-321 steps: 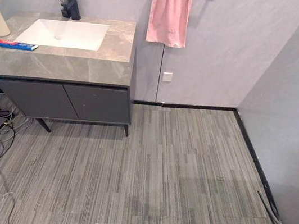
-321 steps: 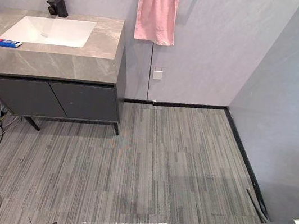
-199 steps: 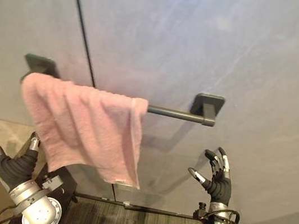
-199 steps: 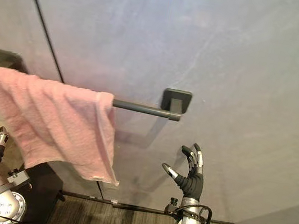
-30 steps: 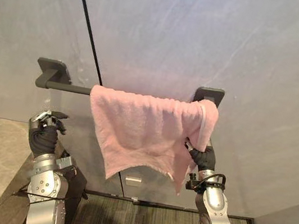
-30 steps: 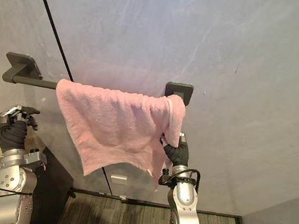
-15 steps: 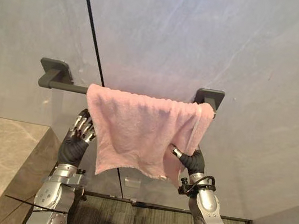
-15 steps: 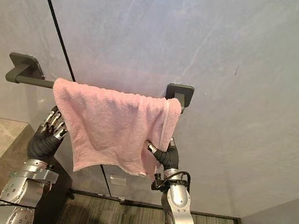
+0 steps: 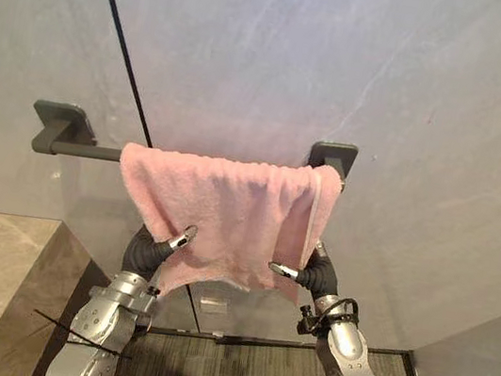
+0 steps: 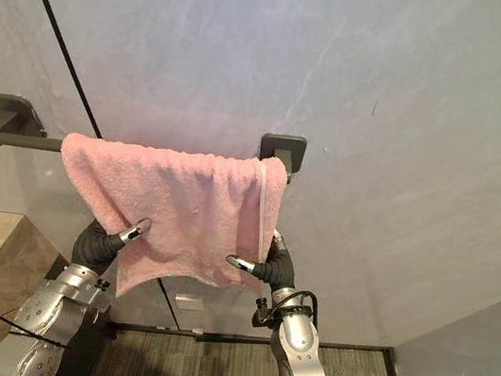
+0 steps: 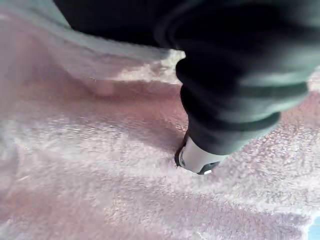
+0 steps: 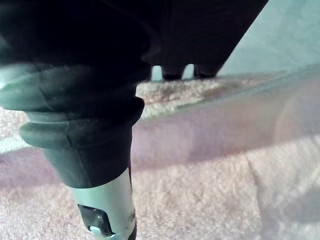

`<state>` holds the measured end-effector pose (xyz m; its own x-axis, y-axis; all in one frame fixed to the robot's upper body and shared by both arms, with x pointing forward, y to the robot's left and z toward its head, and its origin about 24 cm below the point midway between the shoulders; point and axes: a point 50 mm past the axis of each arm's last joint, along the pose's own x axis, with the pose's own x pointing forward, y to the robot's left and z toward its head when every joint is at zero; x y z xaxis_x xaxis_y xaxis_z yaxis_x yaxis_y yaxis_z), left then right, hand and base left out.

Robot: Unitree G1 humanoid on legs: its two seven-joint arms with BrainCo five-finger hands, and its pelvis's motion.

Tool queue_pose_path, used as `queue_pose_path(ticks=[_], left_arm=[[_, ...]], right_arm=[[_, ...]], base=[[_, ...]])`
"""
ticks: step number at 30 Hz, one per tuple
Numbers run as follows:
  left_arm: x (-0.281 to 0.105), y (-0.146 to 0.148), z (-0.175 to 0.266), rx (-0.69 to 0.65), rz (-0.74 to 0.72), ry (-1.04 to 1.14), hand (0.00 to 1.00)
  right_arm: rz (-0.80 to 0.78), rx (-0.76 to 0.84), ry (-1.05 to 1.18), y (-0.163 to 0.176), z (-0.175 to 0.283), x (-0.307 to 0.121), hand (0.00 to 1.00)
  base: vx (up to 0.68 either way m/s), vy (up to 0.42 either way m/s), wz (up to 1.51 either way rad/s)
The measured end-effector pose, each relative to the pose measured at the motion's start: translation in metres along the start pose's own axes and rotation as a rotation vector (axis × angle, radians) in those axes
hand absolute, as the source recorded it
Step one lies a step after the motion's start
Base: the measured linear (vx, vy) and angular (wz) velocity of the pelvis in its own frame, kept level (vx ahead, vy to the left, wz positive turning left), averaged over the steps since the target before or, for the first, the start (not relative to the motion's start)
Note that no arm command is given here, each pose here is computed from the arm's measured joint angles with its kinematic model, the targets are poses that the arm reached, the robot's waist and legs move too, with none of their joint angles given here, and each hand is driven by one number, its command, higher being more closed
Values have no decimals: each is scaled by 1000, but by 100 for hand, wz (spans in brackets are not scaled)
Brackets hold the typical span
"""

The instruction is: Organize washtable

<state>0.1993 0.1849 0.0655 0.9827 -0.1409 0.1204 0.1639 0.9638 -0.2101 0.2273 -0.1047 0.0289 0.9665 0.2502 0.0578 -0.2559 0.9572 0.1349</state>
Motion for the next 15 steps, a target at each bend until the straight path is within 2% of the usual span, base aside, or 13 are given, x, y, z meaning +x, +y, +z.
queue_pose_path(ticks=[1,15], left_arm=[[3,-1,2,13,-3,-12,100],[7,2,11,86,194,-117,100]], right_arm=[[5,0,0,0,0,0,100],[18,19,-21,6,4,2,100]], base=[[-16,-15,-4],[-2,-7,-2]])
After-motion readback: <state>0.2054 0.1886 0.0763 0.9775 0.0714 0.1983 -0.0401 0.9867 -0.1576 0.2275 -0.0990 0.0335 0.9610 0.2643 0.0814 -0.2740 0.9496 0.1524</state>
